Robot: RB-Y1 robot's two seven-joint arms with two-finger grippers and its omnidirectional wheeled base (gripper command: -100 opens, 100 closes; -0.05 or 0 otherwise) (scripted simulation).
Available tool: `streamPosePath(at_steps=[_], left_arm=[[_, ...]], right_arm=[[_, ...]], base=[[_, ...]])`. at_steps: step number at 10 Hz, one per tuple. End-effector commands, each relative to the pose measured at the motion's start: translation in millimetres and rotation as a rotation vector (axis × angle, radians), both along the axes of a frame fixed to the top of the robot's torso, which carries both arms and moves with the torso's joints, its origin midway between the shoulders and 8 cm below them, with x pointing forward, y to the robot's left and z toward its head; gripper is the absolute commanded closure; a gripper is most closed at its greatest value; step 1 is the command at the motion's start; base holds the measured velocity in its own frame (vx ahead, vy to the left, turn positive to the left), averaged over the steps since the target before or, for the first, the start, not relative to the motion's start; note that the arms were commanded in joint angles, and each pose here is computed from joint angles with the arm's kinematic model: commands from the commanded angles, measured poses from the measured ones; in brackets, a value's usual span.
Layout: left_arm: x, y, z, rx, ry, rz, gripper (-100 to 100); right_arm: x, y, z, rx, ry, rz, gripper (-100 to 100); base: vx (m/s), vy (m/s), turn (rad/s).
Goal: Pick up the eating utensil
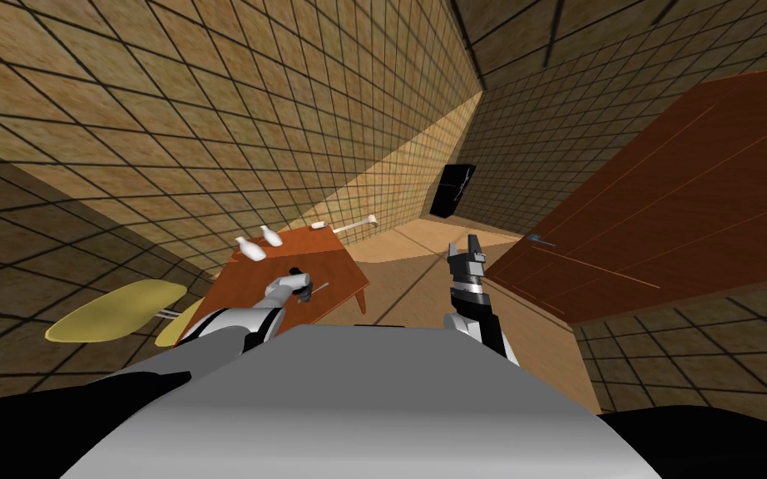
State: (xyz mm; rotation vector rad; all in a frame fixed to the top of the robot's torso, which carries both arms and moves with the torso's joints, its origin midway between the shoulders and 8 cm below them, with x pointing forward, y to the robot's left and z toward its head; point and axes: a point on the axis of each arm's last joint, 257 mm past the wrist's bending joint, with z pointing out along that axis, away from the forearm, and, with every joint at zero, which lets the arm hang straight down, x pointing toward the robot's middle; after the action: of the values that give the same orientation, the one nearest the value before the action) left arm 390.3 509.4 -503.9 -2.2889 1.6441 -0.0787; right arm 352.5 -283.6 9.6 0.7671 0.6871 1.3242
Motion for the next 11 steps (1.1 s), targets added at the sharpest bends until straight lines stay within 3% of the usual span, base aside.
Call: streamPosePath(at_steps=[1,4,5,6,9,10,11], left_arm=[[-11.6,5.0,-1.3,-0.009,0.039,0.024,-100],[-17.4,7.6,-2.5,-0.015,0.061,0.04,-100],[-18.0,8.1,-2.8,-0.015,0.062,0.04,0],[-24.0,3.2,-12.5,-0.015,0.062,0.039,-100],[-31.1,-1.6,-22.7,-0.017,0.067,0.039,-100],[-30.7,-1.5,-23.4,-0.015,0.063,0.038,100],[-30.7,-1.4,-23.2,-0.015,0.064,0.038,100]], right_arm=[[0.0,0.0,0.0,0.0,0.0,0.0,0],[0.0,0.0,0.0,0.0,0.0,0.0,0],[0.0,0.0,0.0,0.0,0.0,0.0,0],[0.0,0.0,0.0,0.0,0.0,0.0,0],[0.0,-0.1,0.0,0.0,0.0,0.0,0],[0.0,0.0,0.0,0.0,0.0,0.0,0],[0.0,0.0,0.0,0.0,0.0,0.0,0]], base=[[0.019,0.005,-0.059],[0.013,0.005,-0.027],[0.0,0.0,0.0],[0.037,0.023,0.004],[0.048,0.045,0.003],[0.005,0.005,0.0],[0.0,0.0,0.0]])
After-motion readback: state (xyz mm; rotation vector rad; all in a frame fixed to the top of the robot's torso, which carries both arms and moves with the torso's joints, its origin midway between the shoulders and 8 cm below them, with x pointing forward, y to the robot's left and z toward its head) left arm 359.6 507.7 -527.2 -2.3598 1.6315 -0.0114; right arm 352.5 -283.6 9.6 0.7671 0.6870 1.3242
